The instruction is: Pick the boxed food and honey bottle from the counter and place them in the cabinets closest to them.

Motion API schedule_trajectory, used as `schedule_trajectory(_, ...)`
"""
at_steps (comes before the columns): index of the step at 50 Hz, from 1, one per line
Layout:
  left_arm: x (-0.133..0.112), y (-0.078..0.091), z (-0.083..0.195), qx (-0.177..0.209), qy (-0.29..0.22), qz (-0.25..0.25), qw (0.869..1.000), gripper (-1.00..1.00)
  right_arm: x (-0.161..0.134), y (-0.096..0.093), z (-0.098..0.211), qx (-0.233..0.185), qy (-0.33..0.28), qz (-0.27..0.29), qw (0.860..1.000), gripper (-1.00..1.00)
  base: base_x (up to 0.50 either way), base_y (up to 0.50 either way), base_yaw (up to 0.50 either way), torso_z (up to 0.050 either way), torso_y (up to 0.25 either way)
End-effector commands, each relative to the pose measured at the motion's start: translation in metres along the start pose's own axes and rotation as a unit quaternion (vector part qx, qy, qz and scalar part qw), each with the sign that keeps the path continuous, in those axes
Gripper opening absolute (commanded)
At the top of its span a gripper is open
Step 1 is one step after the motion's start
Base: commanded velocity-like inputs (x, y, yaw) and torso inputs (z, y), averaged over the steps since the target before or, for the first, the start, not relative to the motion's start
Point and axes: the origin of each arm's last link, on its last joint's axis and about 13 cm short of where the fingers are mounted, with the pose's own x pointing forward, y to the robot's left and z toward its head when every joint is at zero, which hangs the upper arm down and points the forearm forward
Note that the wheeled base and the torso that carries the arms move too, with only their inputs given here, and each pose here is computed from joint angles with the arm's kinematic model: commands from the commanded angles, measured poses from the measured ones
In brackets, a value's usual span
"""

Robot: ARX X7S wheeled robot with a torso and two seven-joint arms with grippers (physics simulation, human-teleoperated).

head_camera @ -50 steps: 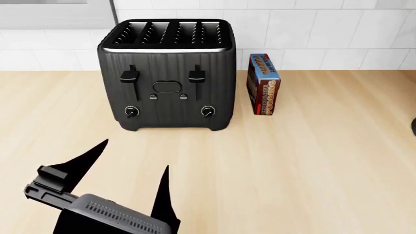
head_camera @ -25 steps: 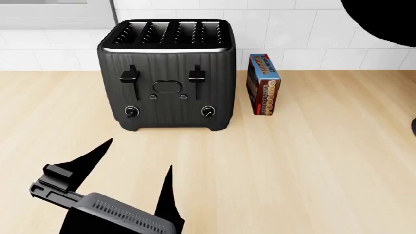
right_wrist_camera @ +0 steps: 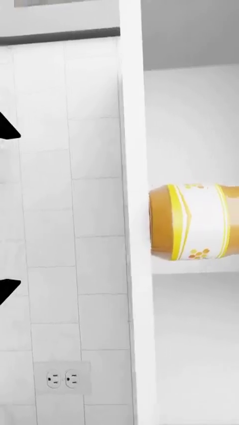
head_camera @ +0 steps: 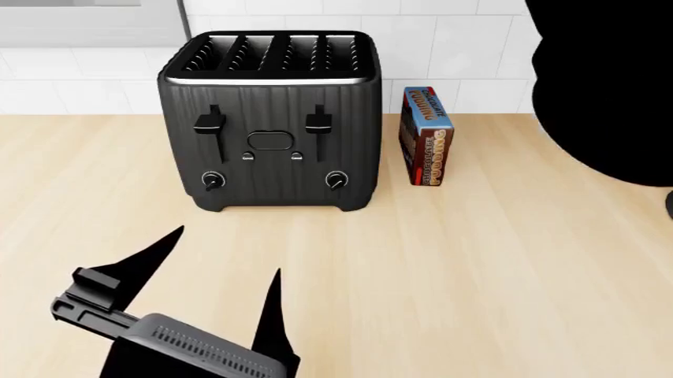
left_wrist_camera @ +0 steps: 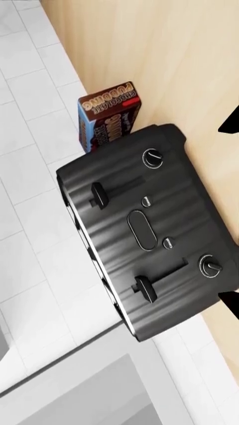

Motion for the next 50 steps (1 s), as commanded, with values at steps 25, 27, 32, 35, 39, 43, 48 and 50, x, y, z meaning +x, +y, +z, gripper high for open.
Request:
schedule_trajectory(25,0.0,-0.003,0.0,0.001,0.007,-0.001,1.0,1.0,-0.045,-0.013,-0.077,-0.031,0.108,0.058,0.992,1.0,0.0,0.0,0.0,0.0,0.0)
schedule_trajectory(27,0.0,-0.003,0.0,0.001,0.007,-0.001,1.0,1.0,-0.046,-0.014,-0.082,-0.033,0.113,0.059,0.991,1.0,0.0,0.0,0.0,0.0,0.0)
schedule_trajectory(32,0.0,-0.003,-0.001,0.001,0.007,-0.001,1.0,1.0,-0.048,-0.014,-0.093,-0.038,0.128,0.063,0.989,1.0,0.0,0.0,0.0,0.0,0.0)
schedule_trajectory(35,0.0,-0.002,-0.001,0.001,0.007,0.0,1.0,1.0,-0.051,-0.015,-0.1,-0.042,0.138,0.066,0.987,1.0,0.0,0.0,0.0,0.0,0.0)
schedule_trajectory(39,0.0,-0.003,-0.001,0.0,0.008,0.0,1.0,1.0,-0.056,-0.016,-0.109,-0.044,0.149,0.072,0.985,1.0,0.0,0.0,0.0,0.0,0.0)
schedule_trajectory(43,0.0,-0.003,-0.001,-0.001,0.008,0.001,1.0,1.0,-0.06,-0.016,-0.114,-0.044,0.155,0.078,0.984,1.0,0.0,0.0,0.0,0.0,0.0)
schedule_trajectory(48,0.0,-0.003,-0.001,-0.002,0.009,0.001,1.0,1.0,-0.066,-0.016,-0.12,-0.046,0.161,0.083,0.982,1.0,0.0,0.0,0.0,0.0,0.0)
schedule_trajectory(50,0.0,-0.003,-0.001,-0.002,0.009,0.001,1.0,1.0,-0.067,-0.016,-0.122,-0.045,0.163,0.085,0.982,1.0,0.0,0.0,0.0,0.0,0.0)
